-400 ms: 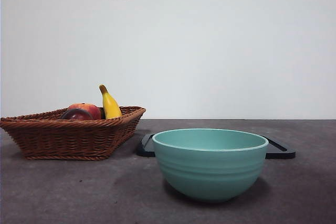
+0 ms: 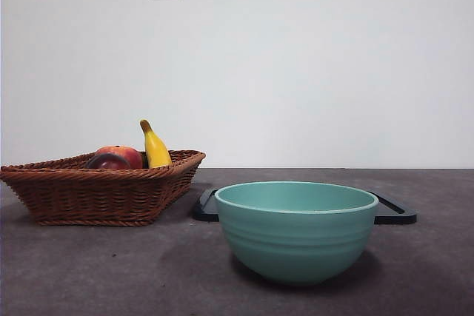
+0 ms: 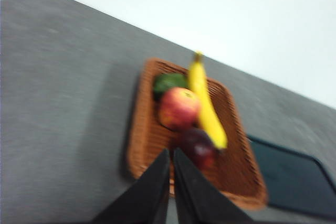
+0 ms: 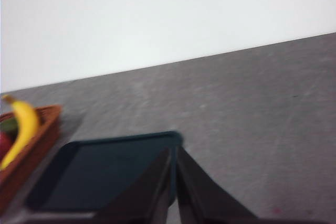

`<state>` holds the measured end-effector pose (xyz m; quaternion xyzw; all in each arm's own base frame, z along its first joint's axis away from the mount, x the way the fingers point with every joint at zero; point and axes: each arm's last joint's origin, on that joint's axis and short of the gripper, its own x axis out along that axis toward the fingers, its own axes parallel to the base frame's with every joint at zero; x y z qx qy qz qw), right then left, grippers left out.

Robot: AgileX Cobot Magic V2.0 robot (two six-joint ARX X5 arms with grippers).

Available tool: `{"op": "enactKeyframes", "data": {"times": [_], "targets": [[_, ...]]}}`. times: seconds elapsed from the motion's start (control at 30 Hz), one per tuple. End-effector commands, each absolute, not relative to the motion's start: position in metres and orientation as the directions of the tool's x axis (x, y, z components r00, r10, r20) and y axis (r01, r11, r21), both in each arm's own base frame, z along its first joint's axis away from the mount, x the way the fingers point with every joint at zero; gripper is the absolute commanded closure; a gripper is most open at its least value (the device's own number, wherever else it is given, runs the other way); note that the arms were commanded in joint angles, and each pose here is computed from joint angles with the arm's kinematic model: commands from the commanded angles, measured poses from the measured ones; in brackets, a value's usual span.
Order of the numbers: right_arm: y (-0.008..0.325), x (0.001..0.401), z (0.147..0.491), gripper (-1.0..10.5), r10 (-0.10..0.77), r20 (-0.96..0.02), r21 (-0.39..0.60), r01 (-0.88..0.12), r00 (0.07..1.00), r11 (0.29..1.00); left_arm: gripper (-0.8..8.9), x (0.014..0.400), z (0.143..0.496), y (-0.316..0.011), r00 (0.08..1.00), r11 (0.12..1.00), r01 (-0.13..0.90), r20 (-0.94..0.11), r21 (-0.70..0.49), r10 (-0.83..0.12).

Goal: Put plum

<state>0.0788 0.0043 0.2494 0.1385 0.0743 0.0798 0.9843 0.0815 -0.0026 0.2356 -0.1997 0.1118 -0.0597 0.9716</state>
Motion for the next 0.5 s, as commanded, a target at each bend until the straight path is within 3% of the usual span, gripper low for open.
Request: {"op": "enactKeyframes", "data": {"times": [0.03,0.23,0.5], "targets": [[0.006,0.081,0.264,9.4,0.231,-0.172,0.274,-0.179,0.958,0.945,8.02,0.084,0.253,-0.005,0.943,0.927,0.157,-0.227,-0.342,-0.244],[0.01,0.092,0.294,9.4,0.384,-0.303,0.275,-0.306,0.872,0.912,8.02,0.096,0.282,-0.009,0.847,0.901,0.304,-0.346,-0.308,-0.404],[0.018,0.11,0.322,9.4,0.543,-0.467,0.332,-0.431,0.698,0.839,8.02,0.11,0.314,-0.016,0.71,0.84,0.446,-0.45,-0.308,-0.542]]}}
